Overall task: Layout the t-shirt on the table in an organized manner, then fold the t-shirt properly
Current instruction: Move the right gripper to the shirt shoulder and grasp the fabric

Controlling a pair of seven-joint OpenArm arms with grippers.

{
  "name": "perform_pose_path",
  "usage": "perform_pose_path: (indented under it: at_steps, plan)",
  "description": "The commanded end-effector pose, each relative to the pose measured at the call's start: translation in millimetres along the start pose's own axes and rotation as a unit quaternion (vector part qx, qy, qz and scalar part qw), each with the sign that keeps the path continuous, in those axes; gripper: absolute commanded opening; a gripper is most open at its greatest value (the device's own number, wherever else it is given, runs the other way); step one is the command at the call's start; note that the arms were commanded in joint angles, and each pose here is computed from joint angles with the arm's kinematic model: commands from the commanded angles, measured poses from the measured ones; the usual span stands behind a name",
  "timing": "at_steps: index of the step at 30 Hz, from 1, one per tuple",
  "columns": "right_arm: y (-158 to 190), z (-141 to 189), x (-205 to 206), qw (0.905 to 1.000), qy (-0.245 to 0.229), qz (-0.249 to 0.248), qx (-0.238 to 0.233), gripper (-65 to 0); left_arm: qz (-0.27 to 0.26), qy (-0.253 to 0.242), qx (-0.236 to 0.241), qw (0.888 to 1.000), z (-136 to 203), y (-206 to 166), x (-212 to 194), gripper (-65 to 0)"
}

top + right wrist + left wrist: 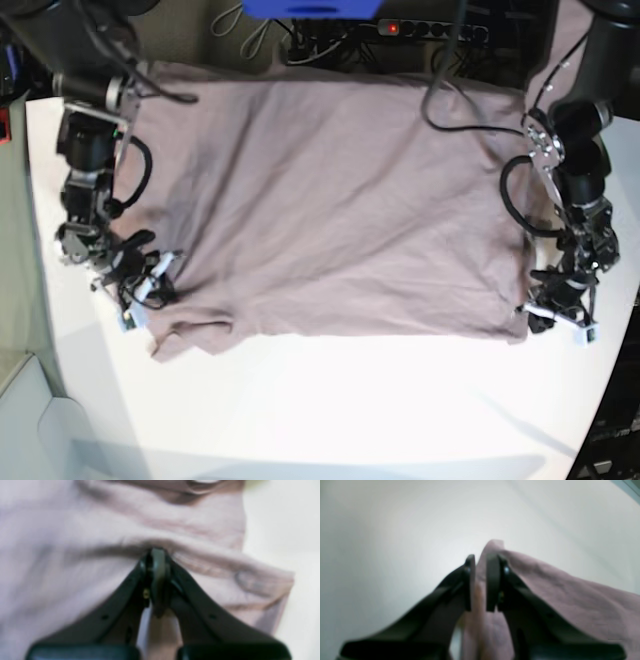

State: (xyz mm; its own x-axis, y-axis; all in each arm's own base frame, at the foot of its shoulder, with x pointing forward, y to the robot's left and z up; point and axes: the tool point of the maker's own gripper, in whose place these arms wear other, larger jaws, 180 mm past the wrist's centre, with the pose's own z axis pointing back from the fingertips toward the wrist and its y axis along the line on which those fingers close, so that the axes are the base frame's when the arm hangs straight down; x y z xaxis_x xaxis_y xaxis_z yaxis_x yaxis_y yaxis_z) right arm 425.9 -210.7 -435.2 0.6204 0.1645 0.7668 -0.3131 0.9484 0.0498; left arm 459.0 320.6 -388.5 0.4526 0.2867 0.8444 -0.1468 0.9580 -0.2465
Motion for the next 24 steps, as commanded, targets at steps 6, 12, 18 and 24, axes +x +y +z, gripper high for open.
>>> perform_pose_path:
  at_steps: [6, 12, 18, 24]
  plan:
    - [-25.2, -18.2, 48.1, 0.9993, -0.030, 0.006, -0.023, -65.0, -0.017, -0.020, 0.024, 0.999, 13.2, 30.3, 24.3, -56.6]
    - [-29.8, -16.6, 111.5, 0.9919, -0.093, 0.052, -0.068, -65.0, 0.011, -0.015, 0.024, 1.000, 26.5, 41.7, 44.0, -56.6]
    - [-33.4, 14.5, 149.0, 0.9774, -0.164, 0.090, -0.099, -65.0, -0.015, -0.037, 0.009, 0.999, 56.6, 31.4, 74.7, -56.7]
    - [-33.0, 47.2, 146.7, 0.9731, -0.166, 0.074, -0.141, -65.0, -0.012, -0.029, -0.043, 0.999, 69.4, -21.2, 56.3, -56.7]
